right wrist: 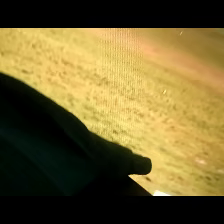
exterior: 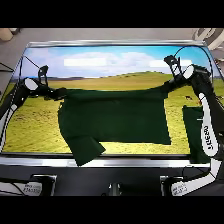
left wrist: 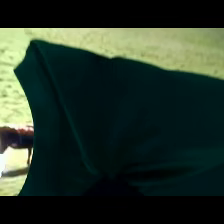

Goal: Fold the shirts.

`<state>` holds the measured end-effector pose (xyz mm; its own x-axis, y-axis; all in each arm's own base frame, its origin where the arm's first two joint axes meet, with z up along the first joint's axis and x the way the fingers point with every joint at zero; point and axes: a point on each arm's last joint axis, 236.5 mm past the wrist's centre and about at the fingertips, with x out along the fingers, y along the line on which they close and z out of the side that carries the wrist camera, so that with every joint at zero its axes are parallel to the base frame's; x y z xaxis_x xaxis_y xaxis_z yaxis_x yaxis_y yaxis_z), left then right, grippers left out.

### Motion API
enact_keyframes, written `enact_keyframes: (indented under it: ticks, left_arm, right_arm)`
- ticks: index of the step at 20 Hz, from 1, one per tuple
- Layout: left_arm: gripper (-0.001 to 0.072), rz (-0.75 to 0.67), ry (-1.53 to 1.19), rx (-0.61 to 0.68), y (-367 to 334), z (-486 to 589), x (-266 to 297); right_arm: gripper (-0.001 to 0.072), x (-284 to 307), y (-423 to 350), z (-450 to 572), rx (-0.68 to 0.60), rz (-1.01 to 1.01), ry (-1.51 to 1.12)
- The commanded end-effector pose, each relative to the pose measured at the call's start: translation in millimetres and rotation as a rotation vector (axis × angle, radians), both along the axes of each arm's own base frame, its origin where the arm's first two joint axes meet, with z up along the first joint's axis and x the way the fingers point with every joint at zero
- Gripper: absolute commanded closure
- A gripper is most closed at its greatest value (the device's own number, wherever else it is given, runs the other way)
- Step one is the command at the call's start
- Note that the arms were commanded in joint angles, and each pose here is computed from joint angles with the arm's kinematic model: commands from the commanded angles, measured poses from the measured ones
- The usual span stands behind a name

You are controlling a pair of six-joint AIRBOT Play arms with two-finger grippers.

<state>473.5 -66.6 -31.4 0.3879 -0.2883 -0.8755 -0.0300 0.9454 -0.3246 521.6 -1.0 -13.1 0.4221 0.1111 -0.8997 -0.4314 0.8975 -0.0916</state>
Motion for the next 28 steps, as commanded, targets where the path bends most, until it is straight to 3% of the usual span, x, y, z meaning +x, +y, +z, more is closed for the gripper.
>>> enact_keyframes:
  ticks: [1,3,4,6,7,10,12,14,15,18,25,28]
  left_arm:
    - [0.0686,-0.102,0.233,0.030,0.1,-30.9,-58.0]
    - [0.0685,-0.061,0.289,0.009,-1.4,-42.0,-69.6]
    - [0.0641,-0.062,0.296,-0.012,-5.9,-40.1,-71.2]
    - [0.0246,-0.075,0.319,-0.032,-7.1,-27.2,-74.2]
    - [0.0166,-0.078,0.329,-0.037,-2.7,-16.5,-75.4]
    - [0.0168,-0.056,0.363,-0.051,19.1,10.2,-92.3]
    - [0.0176,-0.046,0.408,-0.051,25.2,7.5,-124.3]
    - [0.0178,-0.043,0.486,-0.067,18.6,-18.0,-176.9]
    - [0.0178,-0.046,0.543,-0.123,1.4,-44.6,-231.7]
    - [0.0179,-0.042,0.562,-0.156,-11.3,-63.3,-280.9]
    - [0.0180,0.005,0.456,-0.246,-42.7,-67.9,-263.3]
    - [0.0212,0.004,0.467,-0.229,-51.9,-76.7,-262.8]
  right_arm:
    - [0.0683,-63.7,-4.4,-42.3,-0.038,0.065,0.280]
    - [0.0680,-75.6,-0.2,-61.3,-0.016,0.064,0.348]
    - [0.0628,-74.4,1.6,-63.4,-0.007,0.062,0.347]
    - [0.0244,-75.1,0.5,-50.1,-0.004,0.061,0.346]
    - [0.0146,-77.5,-5.6,-38.0,-0.012,0.057,0.349]
    - [0.0163,-107.8,-38.5,-4.5,0.015,-0.011,0.415]
    - [0.0228,-150.6,-49.8,-3.8,0.077,-0.054,0.545]
    - [0.0228,-187.1,-49.1,-19.0,0.105,-0.081,0.598]
    - [0.0230,-218.8,-45.5,-40.9,0.087,-0.045,0.620]
    - [0.0230,-249.2,-42.6,-60.2,0.082,-0.035,0.695]
    - [0.0211,-253.5,-41.3,-66.2,0.086,-0.053,0.705]
    - [0.0179,-268.4,-35.1,-78.6,0.104,-0.054,0.742]
